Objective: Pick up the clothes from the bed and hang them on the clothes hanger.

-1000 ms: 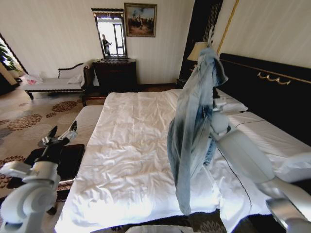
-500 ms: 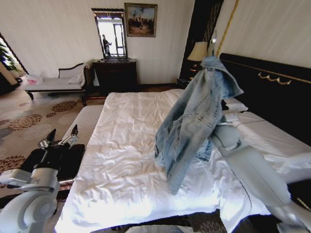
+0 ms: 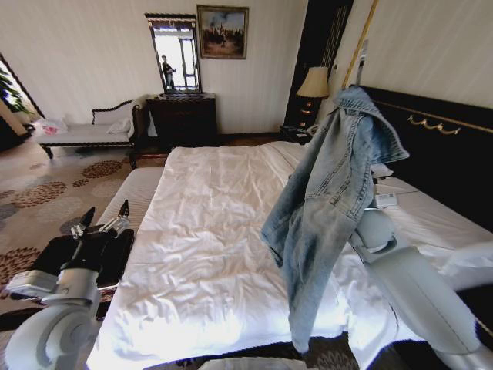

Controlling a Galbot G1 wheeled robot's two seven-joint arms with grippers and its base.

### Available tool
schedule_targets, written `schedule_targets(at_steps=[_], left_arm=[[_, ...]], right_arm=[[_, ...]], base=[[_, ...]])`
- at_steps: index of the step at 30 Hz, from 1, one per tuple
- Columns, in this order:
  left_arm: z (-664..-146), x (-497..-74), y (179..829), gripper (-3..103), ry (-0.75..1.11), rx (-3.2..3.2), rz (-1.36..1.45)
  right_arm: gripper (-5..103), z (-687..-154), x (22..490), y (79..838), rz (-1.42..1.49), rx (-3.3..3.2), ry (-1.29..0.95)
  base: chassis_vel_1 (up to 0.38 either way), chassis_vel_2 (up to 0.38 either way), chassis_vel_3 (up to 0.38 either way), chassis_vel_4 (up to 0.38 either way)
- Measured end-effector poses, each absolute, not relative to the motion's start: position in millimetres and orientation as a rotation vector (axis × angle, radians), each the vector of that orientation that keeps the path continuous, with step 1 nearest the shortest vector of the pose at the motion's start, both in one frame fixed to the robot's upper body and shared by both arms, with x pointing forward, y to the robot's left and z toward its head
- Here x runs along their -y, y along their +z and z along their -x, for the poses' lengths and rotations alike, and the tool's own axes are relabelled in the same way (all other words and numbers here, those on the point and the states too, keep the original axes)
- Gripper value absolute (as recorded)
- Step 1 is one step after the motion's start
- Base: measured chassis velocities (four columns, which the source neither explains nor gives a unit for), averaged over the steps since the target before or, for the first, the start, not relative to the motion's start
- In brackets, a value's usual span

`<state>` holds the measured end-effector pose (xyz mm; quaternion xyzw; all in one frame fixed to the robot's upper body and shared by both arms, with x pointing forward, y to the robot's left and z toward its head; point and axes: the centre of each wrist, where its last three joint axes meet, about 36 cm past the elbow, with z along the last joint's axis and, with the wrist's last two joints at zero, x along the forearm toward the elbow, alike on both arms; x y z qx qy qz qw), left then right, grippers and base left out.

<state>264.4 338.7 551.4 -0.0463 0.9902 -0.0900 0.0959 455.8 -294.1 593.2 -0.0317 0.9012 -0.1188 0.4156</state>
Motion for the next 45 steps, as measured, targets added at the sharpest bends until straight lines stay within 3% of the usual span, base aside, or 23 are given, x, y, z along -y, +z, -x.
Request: schedule_targets(at_steps=[33,45], left_arm=[[-256.1,-340.6,560.1,100,-0.232,-2.927,0.143],[-252.7,-334.5,559.9,100,-0.251,-2.921,0.148]], right_arm=[[17,-447.9,290.7,579.2,0.109,-2.273,-0.293],[17,-442.0,298.5,580.2,0.097,-2.258,-0.296]], base=[[0.009,-0.010,-0.008,0.010],[0.178,-0.173,-0.191,0.177]])
